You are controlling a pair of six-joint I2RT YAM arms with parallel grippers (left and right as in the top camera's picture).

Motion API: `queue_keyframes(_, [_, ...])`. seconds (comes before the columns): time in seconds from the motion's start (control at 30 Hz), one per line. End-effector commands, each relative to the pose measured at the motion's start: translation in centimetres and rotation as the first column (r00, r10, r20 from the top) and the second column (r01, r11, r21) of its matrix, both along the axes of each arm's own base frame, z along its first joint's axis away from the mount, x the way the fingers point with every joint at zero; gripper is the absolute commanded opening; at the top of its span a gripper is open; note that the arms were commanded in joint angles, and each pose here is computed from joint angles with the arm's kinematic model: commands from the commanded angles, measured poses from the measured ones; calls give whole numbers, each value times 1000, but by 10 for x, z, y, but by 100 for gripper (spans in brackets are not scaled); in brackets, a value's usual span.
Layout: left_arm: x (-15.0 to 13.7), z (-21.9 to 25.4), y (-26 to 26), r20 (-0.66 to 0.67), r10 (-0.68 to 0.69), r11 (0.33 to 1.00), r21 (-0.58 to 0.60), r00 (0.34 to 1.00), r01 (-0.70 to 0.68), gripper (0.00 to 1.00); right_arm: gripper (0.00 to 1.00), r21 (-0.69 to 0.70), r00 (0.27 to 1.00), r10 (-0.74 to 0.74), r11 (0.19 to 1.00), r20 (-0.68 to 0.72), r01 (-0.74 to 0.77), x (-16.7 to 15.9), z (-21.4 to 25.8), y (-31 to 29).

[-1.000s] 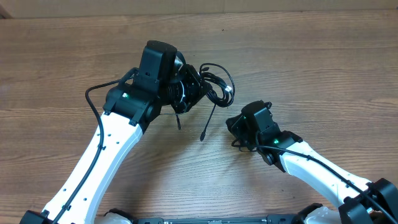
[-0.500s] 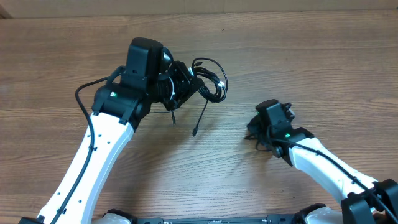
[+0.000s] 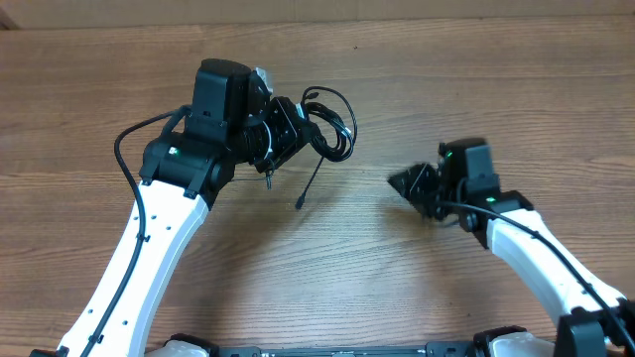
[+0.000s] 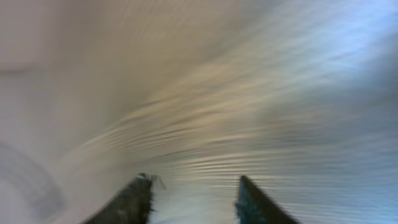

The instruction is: Untangle cables

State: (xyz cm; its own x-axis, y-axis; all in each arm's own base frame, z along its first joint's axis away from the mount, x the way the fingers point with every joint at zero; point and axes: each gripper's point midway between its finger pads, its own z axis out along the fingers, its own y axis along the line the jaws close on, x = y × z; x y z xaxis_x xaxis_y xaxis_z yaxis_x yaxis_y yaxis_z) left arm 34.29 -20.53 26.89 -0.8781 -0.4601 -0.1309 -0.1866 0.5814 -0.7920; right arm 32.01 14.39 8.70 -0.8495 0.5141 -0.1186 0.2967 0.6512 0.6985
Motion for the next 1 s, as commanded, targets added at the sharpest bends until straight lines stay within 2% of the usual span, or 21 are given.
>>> queue_keyframes(0.0, [2,21,4,158,-68,996,68,985,58,4,53,317,957,227,908,179,-274,-9,82,49])
queue_keyframes(0.07, [3,21,5,170,-76,995,78,983,63,4,54,382,967,211,890,141,-249,-11,90,55])
queue_keyframes(0.17, [4,25,3,188,-83,995,70,979,71,4,54,463,989,150,876,9,-137,-11,93,64])
queue_keyframes(0.27, [5,31,-3,213,-98,995,48,972,90,4,53,476,994,99,877,-42,-68,-8,94,72])
queue_keyframes(0.33, [4,38,-9,235,-121,993,24,965,118,4,59,474,995,64,880,-81,-18,-8,91,81])
queue_keyframes(0.43, [1,39,-12,235,-136,991,14,962,136,4,67,462,997,75,885,-15,-59,-7,97,94])
queue_keyframes(0.67, [1,38,-11,278,-179,984,63,944,168,4,69,399,984,111,903,138,-157,-5,104,104])
queue_keyframes(0.83, [-1,37,-12,300,-211,977,88,931,193,4,73,408,973,161,887,163,-215,-11,109,108])
queue_keyframes(0.97, [4,35,-8,320,-209,976,126,924,177,4,91,359,947,211,887,242,-289,-13,110,109])
